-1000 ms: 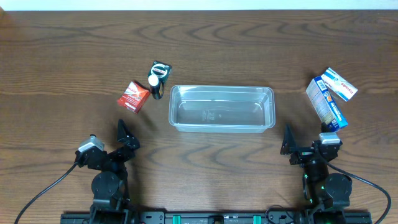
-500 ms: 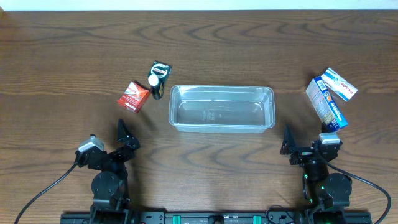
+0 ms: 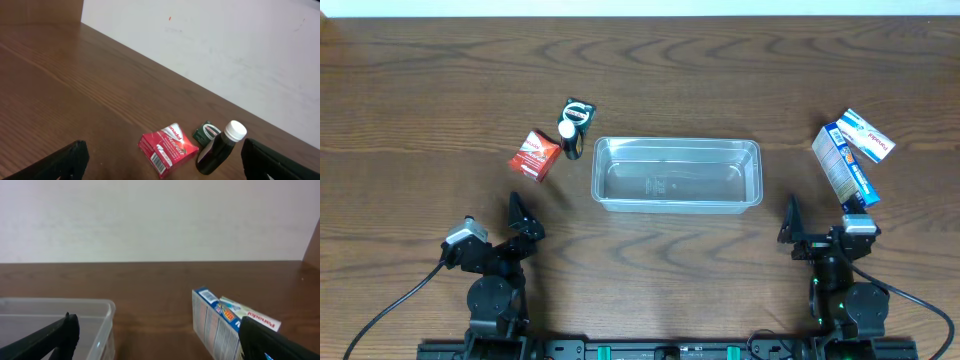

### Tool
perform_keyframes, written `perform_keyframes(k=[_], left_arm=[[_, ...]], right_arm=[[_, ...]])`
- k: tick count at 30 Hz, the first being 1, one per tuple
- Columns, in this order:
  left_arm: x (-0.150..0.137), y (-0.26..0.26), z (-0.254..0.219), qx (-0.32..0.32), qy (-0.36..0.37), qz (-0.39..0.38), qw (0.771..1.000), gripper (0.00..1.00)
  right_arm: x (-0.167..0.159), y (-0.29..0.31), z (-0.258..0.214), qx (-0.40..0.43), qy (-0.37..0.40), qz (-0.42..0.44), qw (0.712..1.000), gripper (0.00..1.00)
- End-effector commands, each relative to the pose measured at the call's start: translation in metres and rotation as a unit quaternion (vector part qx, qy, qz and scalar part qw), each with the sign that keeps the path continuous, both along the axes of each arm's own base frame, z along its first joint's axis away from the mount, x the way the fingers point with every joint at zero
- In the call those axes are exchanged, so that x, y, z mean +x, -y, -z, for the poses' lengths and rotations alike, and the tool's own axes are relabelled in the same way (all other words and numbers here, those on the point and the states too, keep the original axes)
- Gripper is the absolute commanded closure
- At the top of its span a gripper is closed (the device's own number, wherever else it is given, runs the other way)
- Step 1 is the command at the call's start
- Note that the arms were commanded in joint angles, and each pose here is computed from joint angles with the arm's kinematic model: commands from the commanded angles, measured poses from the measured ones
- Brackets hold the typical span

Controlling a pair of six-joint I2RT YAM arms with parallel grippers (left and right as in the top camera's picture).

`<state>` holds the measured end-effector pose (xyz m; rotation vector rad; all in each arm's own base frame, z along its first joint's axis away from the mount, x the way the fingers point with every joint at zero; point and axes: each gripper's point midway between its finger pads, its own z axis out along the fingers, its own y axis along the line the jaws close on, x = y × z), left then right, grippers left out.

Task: Pack container
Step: 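Move the right gripper toward the blue Kool Fever box, then grasp the blue Kool Fever box with the right gripper and lift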

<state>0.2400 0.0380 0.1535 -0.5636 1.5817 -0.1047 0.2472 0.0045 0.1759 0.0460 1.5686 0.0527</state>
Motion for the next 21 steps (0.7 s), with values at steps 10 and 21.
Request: perform_keyframes(k=[10, 21], left_arm=[[-0.002, -0.005, 0.016, 0.012, -0.026, -0.013, 1.0, 0.02], [-0.002, -0.005, 0.016, 0.012, -0.026, -0.013, 1.0, 0.02]], right_arm=[[0.009, 0.009, -0.094, -0.075, -0.034, 0.011, 0.997, 0.01], [0.089, 0.026, -0.106, -0.033, -0.389, -0.01, 0.92, 0.01]])
